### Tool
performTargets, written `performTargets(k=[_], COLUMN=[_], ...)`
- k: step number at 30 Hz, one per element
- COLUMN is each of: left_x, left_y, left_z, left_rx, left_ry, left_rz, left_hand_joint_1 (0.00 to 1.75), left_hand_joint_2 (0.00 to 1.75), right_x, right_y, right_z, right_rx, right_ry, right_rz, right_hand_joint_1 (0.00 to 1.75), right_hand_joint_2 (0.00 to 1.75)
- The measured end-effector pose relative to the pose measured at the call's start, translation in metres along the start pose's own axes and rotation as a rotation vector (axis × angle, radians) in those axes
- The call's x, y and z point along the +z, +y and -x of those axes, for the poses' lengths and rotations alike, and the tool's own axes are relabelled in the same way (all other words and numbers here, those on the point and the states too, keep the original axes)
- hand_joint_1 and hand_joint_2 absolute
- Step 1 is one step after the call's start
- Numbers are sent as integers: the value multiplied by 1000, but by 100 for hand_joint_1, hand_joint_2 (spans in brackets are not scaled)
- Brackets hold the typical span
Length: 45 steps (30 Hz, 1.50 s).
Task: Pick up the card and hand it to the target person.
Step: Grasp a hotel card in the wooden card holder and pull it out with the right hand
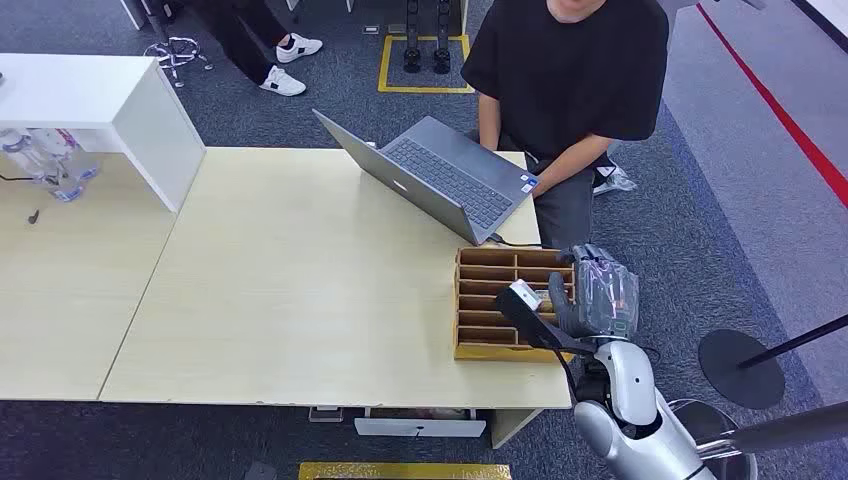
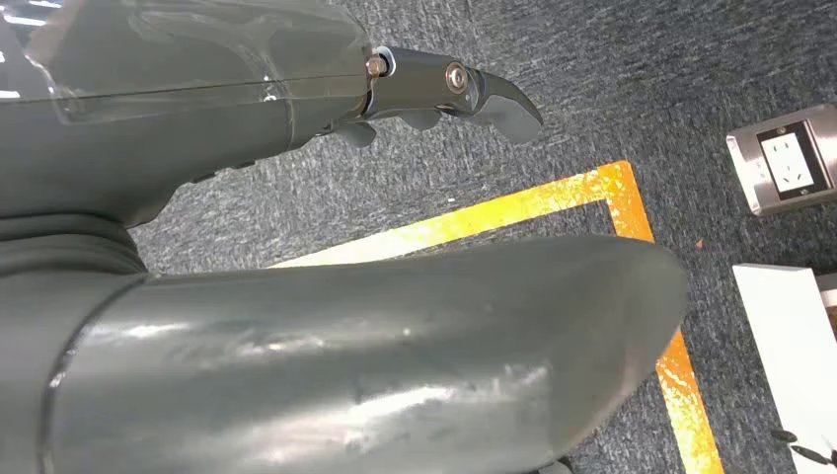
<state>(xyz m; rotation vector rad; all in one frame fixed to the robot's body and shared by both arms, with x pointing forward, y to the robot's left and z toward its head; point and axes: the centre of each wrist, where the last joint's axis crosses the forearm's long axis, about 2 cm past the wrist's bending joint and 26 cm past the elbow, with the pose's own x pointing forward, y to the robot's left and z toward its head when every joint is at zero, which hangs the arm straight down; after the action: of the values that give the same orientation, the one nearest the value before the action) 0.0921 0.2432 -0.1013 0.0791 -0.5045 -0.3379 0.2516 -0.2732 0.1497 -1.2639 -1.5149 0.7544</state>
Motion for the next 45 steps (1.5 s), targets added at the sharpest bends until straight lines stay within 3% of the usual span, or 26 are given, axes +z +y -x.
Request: performTargets(k=[5, 24, 45], left_x=[0, -1, -2], left_y=[0, -1, -1], left_z=[0, -4, -7], left_rx=[-1, -6, -20], left_ry=[0, -8, -14], left_rz=[0, 11, 18], left_hand_joint_1=[0, 0, 0], left_hand_joint_2=[0, 0, 0], right_x=[1, 3, 7], right_y=[1, 9, 23], right_z=[3, 9, 11], right_rx=[31, 129, 190], right_ry=[0, -15, -31], right_rz=[-21, -107, -195], right_hand_joint_1=[92, 97, 86], right_hand_joint_2=[175, 175, 175])
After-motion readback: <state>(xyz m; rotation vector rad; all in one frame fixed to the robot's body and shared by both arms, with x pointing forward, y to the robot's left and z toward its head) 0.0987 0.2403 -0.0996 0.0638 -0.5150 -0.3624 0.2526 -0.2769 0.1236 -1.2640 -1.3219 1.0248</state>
